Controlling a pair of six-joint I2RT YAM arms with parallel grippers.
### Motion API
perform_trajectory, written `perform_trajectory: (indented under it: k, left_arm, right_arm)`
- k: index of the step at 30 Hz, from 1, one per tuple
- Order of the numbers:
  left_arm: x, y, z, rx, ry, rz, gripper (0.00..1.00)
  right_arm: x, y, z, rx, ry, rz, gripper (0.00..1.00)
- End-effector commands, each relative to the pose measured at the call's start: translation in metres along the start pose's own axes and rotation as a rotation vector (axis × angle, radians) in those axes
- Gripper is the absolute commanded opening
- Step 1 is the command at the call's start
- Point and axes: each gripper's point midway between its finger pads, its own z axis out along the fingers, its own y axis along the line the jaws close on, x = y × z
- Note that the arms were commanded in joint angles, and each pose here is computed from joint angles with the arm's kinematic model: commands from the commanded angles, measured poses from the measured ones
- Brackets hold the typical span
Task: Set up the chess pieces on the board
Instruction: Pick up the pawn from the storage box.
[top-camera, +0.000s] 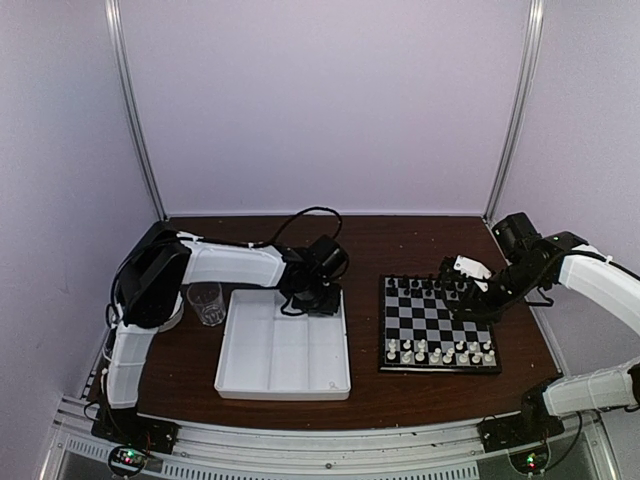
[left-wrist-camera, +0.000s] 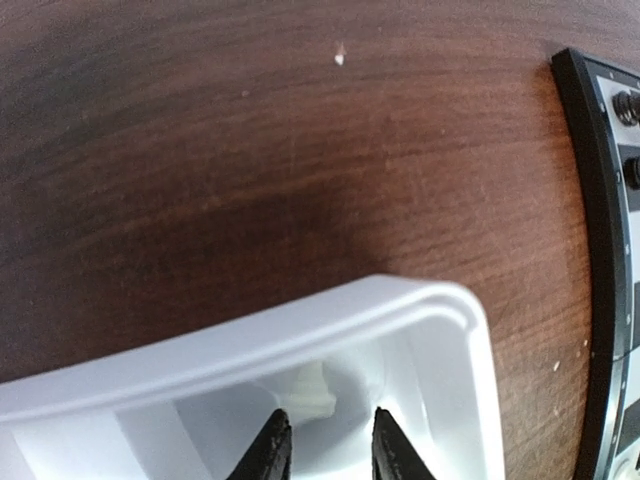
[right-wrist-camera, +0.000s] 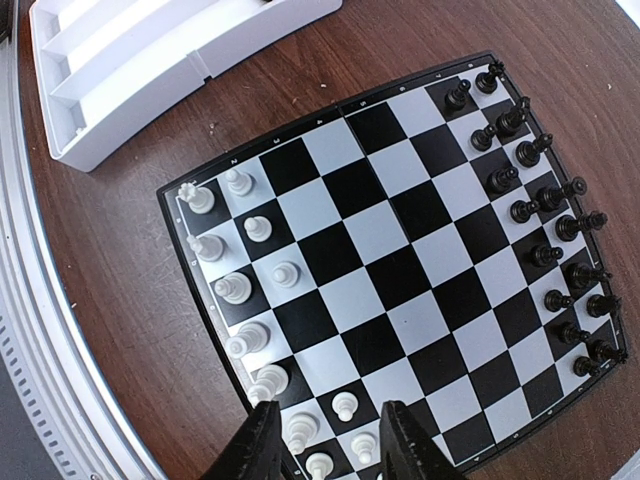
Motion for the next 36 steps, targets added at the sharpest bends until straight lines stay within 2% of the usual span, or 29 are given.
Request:
perform_trajectory:
  k: [1, 10, 13, 22, 26, 36]
  left_arm:
    - [0.006, 0.016, 0.020, -0.061, 0.046, -0.010, 0.29]
    - [0.008, 0.025, 0.028, -0.114, 0.050, -0.011, 0.27]
    - [0.004, 0.028, 0.028, -0.143, 0.044, 0.010, 0.33]
    - [-0.007, 0.017, 0.027, -0.096, 0.011, 0.097, 0.38]
    - [-0.008, 0.004, 0.030, -0.031, 0.007, 0.176, 0.36]
    - [0.007, -0.015, 0.018, 0.085, 0.021, 0.264, 0.19]
  right_arm:
    - [0.000, 0.001, -0.004, 0.002, -0.009, 0.002, 0.36]
    - [0.000, 0.002, -0.004, 0.002, -0.013, -0.002, 0.36]
    - [0.000, 0.002, -0.004, 0.002, -0.013, -0.003, 0.36]
    - [0.001, 0.002, -0.004, 0.000, -0.010, -0.001, 0.36]
    - [0.001, 0.002, -0.003, 0.000, -0.008, 0.000, 0.36]
    - [0.002, 0.001, -0.001, -0.003, -0.002, 0.003, 0.36]
